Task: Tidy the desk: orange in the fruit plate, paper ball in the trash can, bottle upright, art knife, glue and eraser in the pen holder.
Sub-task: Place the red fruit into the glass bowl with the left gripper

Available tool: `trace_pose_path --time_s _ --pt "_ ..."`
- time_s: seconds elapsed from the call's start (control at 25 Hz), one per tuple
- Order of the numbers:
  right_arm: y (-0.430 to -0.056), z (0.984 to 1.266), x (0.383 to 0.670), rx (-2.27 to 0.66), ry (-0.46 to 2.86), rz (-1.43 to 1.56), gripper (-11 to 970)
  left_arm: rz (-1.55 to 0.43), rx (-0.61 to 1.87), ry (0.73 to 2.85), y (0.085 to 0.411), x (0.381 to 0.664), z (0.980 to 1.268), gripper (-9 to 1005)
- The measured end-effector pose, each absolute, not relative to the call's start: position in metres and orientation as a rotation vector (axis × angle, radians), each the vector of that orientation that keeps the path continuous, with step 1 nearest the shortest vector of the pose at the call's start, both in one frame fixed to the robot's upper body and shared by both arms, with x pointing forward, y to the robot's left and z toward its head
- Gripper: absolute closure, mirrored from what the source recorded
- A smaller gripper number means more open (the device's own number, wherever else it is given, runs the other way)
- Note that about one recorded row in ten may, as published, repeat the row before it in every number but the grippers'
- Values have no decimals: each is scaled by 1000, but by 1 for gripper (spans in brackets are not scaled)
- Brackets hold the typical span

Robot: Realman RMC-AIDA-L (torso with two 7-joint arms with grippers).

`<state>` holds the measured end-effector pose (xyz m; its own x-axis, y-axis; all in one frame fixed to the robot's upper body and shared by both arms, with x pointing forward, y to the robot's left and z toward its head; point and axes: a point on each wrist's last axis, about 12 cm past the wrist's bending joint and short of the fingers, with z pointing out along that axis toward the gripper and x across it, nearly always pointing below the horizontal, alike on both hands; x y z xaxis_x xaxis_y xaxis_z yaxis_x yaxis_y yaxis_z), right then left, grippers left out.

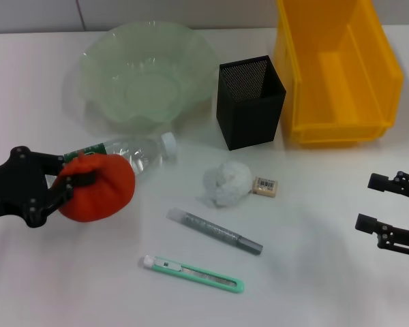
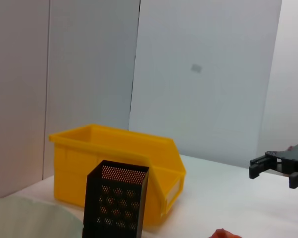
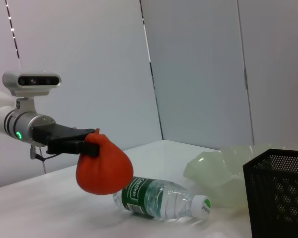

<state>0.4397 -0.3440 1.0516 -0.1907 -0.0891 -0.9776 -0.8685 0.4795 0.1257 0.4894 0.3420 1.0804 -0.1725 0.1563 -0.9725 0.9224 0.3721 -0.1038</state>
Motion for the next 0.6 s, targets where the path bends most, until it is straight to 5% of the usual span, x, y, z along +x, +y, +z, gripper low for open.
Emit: trace_pose_path --time_s 0.6 --pt "-343 1052 442 -848 1618 883 204 -919 917 1539 314 510 1083 943"
